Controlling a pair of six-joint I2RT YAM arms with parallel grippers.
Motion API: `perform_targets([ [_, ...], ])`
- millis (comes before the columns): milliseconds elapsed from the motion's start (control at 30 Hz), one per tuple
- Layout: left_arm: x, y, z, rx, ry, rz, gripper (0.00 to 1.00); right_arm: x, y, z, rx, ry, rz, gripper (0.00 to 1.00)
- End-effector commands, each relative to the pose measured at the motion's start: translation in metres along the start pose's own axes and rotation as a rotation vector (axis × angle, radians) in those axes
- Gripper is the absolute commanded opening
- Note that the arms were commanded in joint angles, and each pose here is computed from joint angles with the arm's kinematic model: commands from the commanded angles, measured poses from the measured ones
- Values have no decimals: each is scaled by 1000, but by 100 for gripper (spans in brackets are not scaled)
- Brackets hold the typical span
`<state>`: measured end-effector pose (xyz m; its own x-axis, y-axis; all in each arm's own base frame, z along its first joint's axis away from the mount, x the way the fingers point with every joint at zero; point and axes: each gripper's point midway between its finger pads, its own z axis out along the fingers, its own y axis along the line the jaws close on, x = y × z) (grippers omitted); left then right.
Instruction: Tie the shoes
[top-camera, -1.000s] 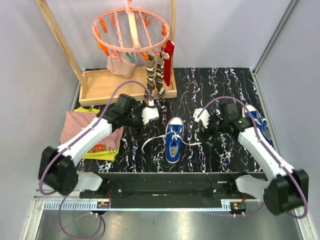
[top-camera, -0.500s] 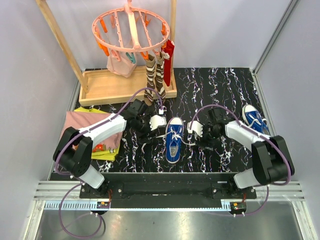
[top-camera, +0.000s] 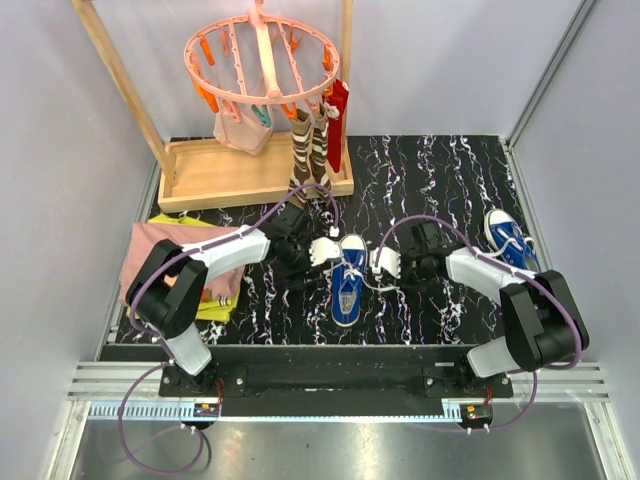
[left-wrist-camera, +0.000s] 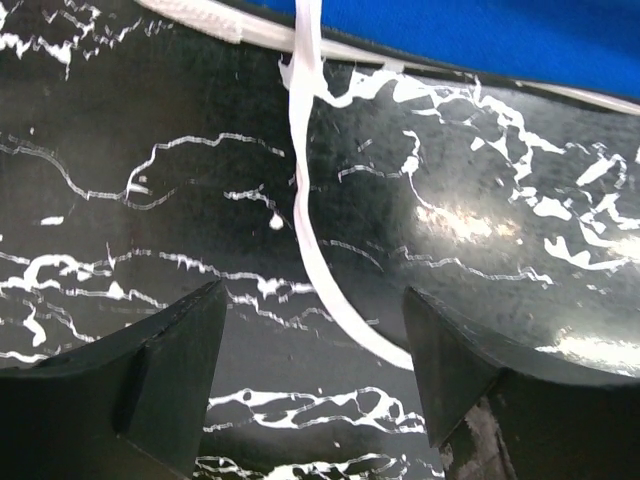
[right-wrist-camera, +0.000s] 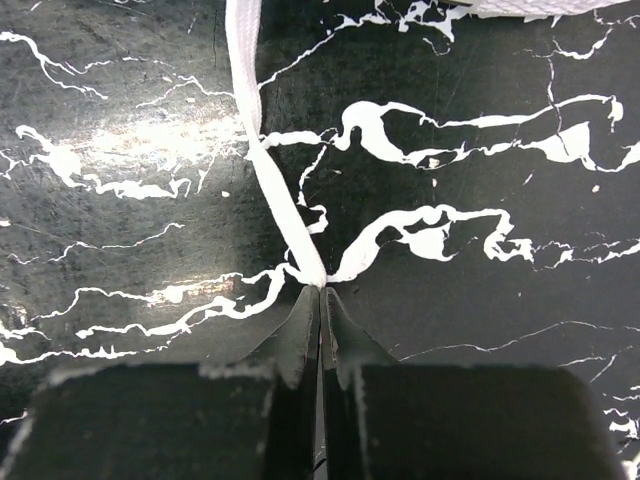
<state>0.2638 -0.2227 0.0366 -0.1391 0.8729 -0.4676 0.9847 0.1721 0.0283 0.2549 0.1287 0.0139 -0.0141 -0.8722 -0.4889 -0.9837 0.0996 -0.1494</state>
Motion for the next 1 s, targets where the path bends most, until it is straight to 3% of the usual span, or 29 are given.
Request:
perform_targets([
  [0,-21,20,5,-77,-14,40,74,12,1,-4,47,54,9,0],
  [100,-21,23,13,-93,16,48,70,12,0,-9,73,57,23,0],
  [167,-15,24,18,-91,48,42,44,14,1,-12,89,65,23,0],
  [267,6,18,11,-90,103,49,12,20,-2,-20,130,91,10,0],
  [367,24,9,-5,-72,123,46,0,26,-3,-27,161,111,-3,0],
  [600,48,3,-46,-95,96,-32,0,36,-11,-40,209,132,12,0],
  [967,49,11,-93,-205,-1,-56,0,27,-44,-74,316,103,54,0],
])
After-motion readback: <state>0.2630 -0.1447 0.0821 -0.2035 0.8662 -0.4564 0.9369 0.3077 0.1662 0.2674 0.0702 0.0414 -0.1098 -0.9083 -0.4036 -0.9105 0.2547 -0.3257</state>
